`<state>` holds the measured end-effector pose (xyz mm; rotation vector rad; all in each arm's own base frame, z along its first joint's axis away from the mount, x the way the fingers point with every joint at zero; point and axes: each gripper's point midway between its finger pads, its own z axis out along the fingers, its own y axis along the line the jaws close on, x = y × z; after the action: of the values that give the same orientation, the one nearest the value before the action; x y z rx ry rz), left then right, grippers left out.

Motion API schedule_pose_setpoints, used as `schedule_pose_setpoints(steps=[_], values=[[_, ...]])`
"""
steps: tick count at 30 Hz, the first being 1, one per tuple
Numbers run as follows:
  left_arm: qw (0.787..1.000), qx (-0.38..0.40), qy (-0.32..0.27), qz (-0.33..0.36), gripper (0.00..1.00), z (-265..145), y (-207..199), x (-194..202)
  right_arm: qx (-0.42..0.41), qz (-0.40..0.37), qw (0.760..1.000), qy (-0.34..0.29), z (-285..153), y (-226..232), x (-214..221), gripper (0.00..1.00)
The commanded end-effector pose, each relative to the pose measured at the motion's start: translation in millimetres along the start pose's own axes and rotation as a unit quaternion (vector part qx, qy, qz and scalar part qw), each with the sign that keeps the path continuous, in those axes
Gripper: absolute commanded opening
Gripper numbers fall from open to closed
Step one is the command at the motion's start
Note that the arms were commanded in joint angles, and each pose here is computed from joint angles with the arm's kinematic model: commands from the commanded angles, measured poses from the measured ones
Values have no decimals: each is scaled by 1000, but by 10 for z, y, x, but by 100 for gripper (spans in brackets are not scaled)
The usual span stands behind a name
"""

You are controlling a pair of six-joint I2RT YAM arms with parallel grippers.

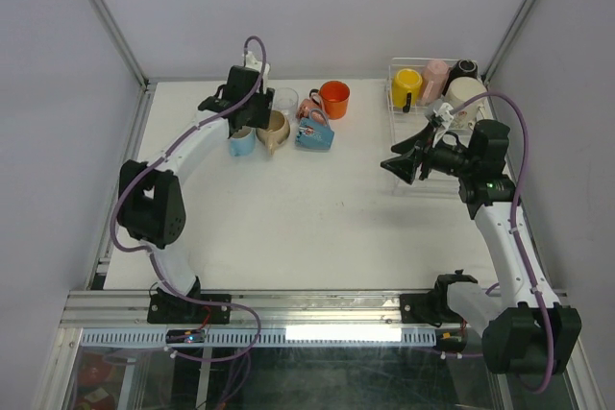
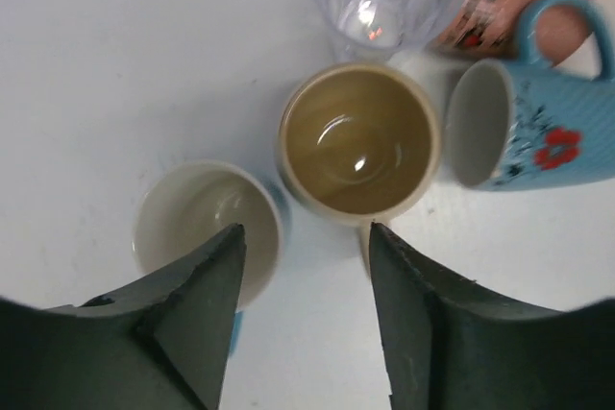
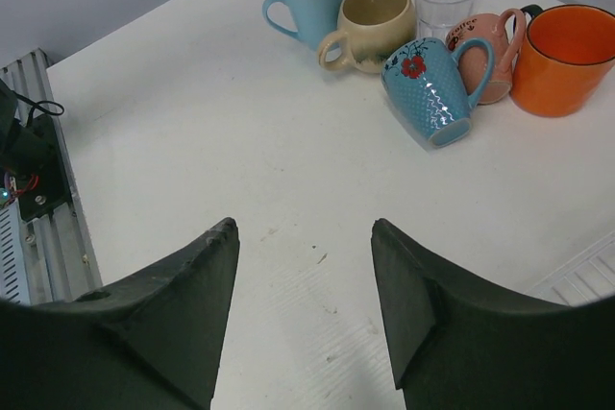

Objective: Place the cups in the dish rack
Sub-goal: Pick up the cup at the center of the board.

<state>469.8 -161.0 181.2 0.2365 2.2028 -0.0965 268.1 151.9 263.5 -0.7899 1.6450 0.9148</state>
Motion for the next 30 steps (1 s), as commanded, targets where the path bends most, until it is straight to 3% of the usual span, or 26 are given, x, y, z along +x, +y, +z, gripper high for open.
schedule_pose_setpoints(steps=[1, 9, 24, 30], values=[[991, -41, 84, 92, 48, -17, 212, 234, 8, -43, 999, -15, -18, -6, -219, 60], [988, -17, 119, 101, 35, 167, 123, 356, 12, -45, 999, -13, -15, -28, -201, 60], [983, -23, 155, 96, 25, 374, 222, 572, 9, -47, 999, -11, -13, -20, -192, 60], [982, -21, 168, 85, 10, 444, 270, 674, 8, -47, 999, -11, -16, -12, -194, 61]])
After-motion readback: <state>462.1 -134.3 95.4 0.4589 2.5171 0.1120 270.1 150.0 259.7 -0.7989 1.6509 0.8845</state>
